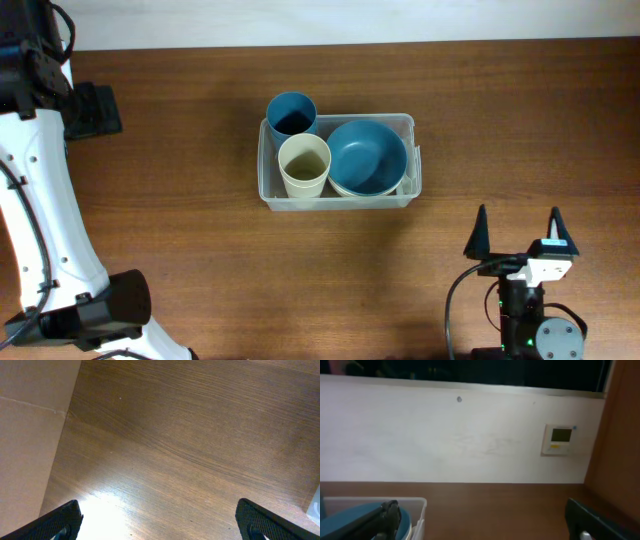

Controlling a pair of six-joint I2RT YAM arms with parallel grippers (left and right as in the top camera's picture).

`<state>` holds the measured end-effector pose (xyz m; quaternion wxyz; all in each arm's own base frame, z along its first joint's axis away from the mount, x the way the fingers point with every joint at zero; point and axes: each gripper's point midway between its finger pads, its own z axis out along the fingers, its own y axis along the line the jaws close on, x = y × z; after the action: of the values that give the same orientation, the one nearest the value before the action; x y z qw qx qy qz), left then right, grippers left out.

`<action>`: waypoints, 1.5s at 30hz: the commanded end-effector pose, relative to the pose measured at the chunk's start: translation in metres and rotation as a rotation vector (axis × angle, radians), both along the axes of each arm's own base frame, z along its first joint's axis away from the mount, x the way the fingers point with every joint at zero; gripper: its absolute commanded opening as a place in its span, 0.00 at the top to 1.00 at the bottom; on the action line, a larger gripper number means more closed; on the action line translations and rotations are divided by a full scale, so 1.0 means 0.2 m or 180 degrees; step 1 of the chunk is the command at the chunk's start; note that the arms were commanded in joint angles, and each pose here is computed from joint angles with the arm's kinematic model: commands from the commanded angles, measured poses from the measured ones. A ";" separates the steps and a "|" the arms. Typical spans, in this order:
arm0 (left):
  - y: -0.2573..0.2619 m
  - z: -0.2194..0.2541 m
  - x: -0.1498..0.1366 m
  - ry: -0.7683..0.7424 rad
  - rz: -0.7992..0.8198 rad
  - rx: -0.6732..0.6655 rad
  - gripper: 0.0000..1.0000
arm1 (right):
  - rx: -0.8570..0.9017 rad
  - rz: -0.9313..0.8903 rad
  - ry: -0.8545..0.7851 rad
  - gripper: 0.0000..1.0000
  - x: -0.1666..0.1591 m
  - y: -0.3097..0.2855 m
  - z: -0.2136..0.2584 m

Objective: Pack container

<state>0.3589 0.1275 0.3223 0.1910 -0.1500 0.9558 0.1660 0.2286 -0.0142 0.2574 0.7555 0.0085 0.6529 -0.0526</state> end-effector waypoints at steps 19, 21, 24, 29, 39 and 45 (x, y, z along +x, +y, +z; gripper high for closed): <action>0.01 0.07 -0.03 -0.0126 0.0015 0.0060 0.00 | -0.0041 0.0073 0.0071 0.01 0.08 0.02 -0.26; 0.01 0.07 -0.02 -0.0126 0.0014 0.0060 0.00 | -0.0037 0.0073 0.0094 0.01 0.08 0.02 -0.27; 0.01 0.07 -0.02 -0.0126 0.0014 0.0060 0.00 | -0.0029 0.0072 0.0176 0.01 0.08 0.02 -0.30; 0.01 0.07 -0.03 -0.0126 0.0015 0.0060 0.00 | -0.0024 0.0075 0.0357 0.01 0.09 0.02 -0.37; 0.01 0.07 -0.03 -0.0126 0.0015 0.0060 0.00 | -0.0018 0.0075 0.0715 0.01 0.09 0.02 -0.51; 0.01 0.07 -0.02 -0.0126 0.0014 0.0060 0.00 | -0.0019 0.0074 0.0715 0.01 0.09 0.02 -0.51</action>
<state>0.3589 0.1275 0.3223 0.1910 -0.1500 0.9558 0.1660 0.2461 -0.0108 0.1592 0.6798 -0.0077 0.7317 -0.0491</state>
